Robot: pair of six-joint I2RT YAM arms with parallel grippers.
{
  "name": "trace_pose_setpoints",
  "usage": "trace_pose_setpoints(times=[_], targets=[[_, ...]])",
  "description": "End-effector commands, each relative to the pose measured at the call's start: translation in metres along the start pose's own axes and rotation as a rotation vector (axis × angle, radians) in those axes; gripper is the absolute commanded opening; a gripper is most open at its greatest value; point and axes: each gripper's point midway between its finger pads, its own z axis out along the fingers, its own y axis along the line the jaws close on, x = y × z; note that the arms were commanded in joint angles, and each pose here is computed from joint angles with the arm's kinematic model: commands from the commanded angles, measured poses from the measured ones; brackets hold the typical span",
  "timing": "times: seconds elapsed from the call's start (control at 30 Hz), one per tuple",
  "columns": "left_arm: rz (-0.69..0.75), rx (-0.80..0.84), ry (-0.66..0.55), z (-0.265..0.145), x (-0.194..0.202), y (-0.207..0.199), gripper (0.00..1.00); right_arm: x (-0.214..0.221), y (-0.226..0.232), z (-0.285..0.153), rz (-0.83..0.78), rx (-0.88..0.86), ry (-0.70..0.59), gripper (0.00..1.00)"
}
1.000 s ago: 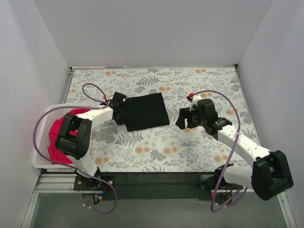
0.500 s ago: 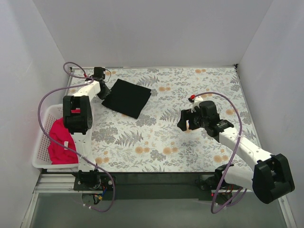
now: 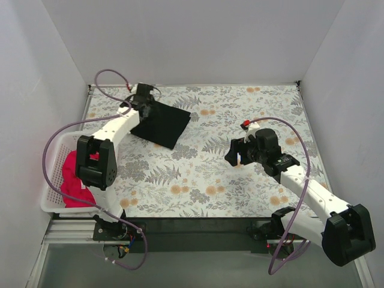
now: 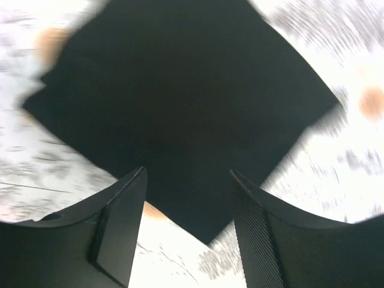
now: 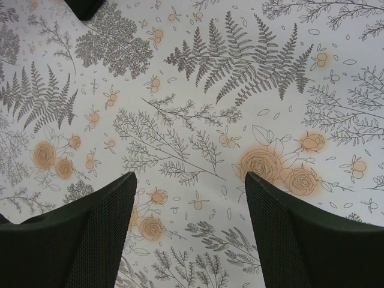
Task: Fold and stack the t-shirts
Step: Neatly place the folded tshirt to the corner
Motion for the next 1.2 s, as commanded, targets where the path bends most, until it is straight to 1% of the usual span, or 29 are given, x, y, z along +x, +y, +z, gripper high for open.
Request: trace_pose_setpoints(times=[0.0,0.03,0.1,0.13,0.2,0.23,0.3,0.4,0.47,0.67,0.73,0.77,0.8,0.83,0.9,0.93,1.0,1.07,1.17], targets=[[0.263,-0.013,-0.086,-0.026,0.021,-0.030,0.56,-0.005,0.004,-0.007,-0.010,-0.023,-0.034,0.79],[0.331,-0.009,-0.081,-0.027,0.037,-0.041,0.56,-0.005,0.005,-0.009,-0.011,-0.025,-0.038,0.79],[0.444,-0.016,-0.088,-0.025,0.049,-0.049,0.56,-0.004,0.005,-0.010,-0.009,-0.023,-0.039,0.79],[0.509,-0.044,-0.104,-0.023,0.059,-0.057,0.55,-0.005,0.005,-0.011,-0.010,-0.024,-0.045,0.79],[0.626,-0.083,-0.141,-0.021,0.064,-0.065,0.55,-0.004,0.005,-0.012,-0.010,-0.024,-0.043,0.79],[0.678,-0.109,-0.180,-0.025,0.068,-0.073,0.55,-0.003,0.005,-0.012,-0.010,-0.024,-0.040,0.79],[0.767,-0.143,-0.208,-0.015,0.075,-0.081,0.54,-0.001,0.005,-0.012,-0.009,-0.029,-0.033,0.79],[0.833,-0.161,-0.231,-0.007,0.085,-0.092,0.55,0.001,0.006,-0.014,-0.011,-0.032,-0.029,0.79],[0.850,-0.168,-0.235,0.000,0.088,-0.094,0.54,0.003,0.004,-0.015,-0.011,-0.025,-0.027,0.79],[0.927,-0.202,-0.220,0.021,0.104,-0.094,0.54,0.007,0.002,-0.014,-0.011,-0.019,-0.018,0.79],[0.953,-0.240,-0.222,0.028,0.107,-0.088,0.49,0.006,0.002,-0.014,-0.008,-0.019,-0.018,0.79],[0.953,-0.247,-0.229,0.030,0.106,-0.088,0.44,0.006,0.002,-0.014,-0.008,-0.018,-0.018,0.79],[0.961,-0.256,-0.229,0.032,0.106,-0.087,0.32,0.006,0.002,-0.014,-0.008,-0.018,-0.015,0.79],[0.965,-0.269,-0.228,0.037,0.106,-0.085,0.26,0.005,0.002,-0.014,-0.011,-0.019,-0.018,0.79],[0.965,-0.274,-0.225,0.043,0.105,-0.082,0.20,0.005,0.002,-0.014,-0.012,-0.019,-0.013,0.79],[0.949,-0.281,-0.226,0.047,0.099,-0.081,0.14,0.006,0.001,-0.014,-0.010,-0.015,-0.010,0.79],[0.944,-0.299,-0.215,0.055,0.096,-0.075,0.10,0.007,0.001,-0.014,-0.008,-0.012,-0.004,0.79],[0.920,-0.311,-0.213,0.066,0.084,-0.070,0.05,0.007,0.001,-0.015,-0.011,-0.010,0.001,0.79],[0.890,-0.327,-0.209,0.081,0.065,-0.062,0.02,0.008,-0.001,-0.017,-0.010,0.003,0.012,0.79]])
